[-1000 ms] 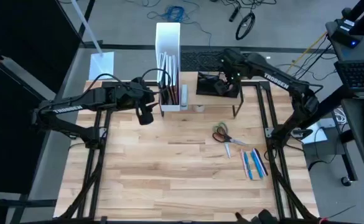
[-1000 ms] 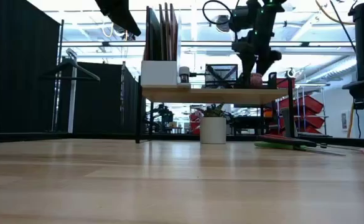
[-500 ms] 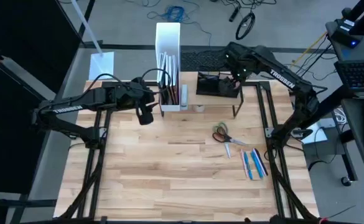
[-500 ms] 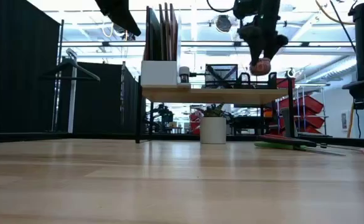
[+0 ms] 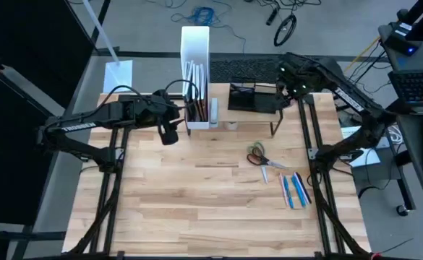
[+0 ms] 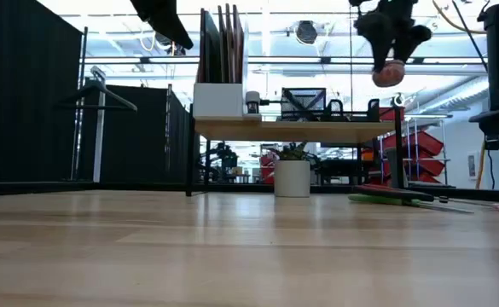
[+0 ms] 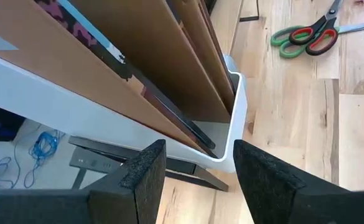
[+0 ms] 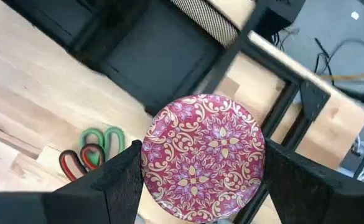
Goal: Stock shelves
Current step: Remove the red scented candle from the desk organizer on the shelf
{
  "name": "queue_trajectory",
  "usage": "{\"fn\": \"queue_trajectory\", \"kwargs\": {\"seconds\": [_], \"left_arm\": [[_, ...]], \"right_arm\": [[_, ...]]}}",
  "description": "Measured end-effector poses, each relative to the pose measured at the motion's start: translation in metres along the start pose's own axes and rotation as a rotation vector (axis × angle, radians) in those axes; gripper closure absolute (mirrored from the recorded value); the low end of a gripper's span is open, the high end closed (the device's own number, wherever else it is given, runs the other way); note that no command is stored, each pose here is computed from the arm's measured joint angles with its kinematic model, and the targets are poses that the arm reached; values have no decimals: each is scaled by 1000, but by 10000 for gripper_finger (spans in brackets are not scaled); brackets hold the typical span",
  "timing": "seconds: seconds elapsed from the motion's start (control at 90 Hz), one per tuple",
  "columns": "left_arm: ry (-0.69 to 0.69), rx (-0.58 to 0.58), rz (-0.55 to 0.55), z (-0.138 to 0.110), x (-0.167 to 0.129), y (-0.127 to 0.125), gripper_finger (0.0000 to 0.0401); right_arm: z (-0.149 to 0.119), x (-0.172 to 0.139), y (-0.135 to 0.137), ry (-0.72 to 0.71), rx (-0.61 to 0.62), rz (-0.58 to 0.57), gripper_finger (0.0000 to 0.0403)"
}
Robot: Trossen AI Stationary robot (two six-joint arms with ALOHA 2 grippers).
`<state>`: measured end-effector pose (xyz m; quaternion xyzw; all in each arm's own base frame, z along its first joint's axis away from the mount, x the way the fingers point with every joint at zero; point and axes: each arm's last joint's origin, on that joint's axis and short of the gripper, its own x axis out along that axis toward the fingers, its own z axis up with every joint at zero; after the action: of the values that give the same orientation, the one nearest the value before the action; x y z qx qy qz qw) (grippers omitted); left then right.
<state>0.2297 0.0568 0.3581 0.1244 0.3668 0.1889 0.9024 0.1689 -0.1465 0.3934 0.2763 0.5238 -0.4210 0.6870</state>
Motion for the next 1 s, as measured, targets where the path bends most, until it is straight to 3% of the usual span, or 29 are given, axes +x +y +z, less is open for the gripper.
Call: {"fn": "queue_trajectory", "kwargs": {"seconds": [0.244,0.444,0.678,1.0], "left_arm": [[0,0,0,0,0,0,225],[0,0,0,0,0,0,225],[0,0,0,0,0,0,225],[0,0,0,0,0,0,225]], "right_arm": [[-40,21,-11,27,128,-45,137],[-61,63,-11,20,186,-39,142],[-83,119,-8,120,212,-73,133],[-105,174,-3,122,259,9,135]]}}
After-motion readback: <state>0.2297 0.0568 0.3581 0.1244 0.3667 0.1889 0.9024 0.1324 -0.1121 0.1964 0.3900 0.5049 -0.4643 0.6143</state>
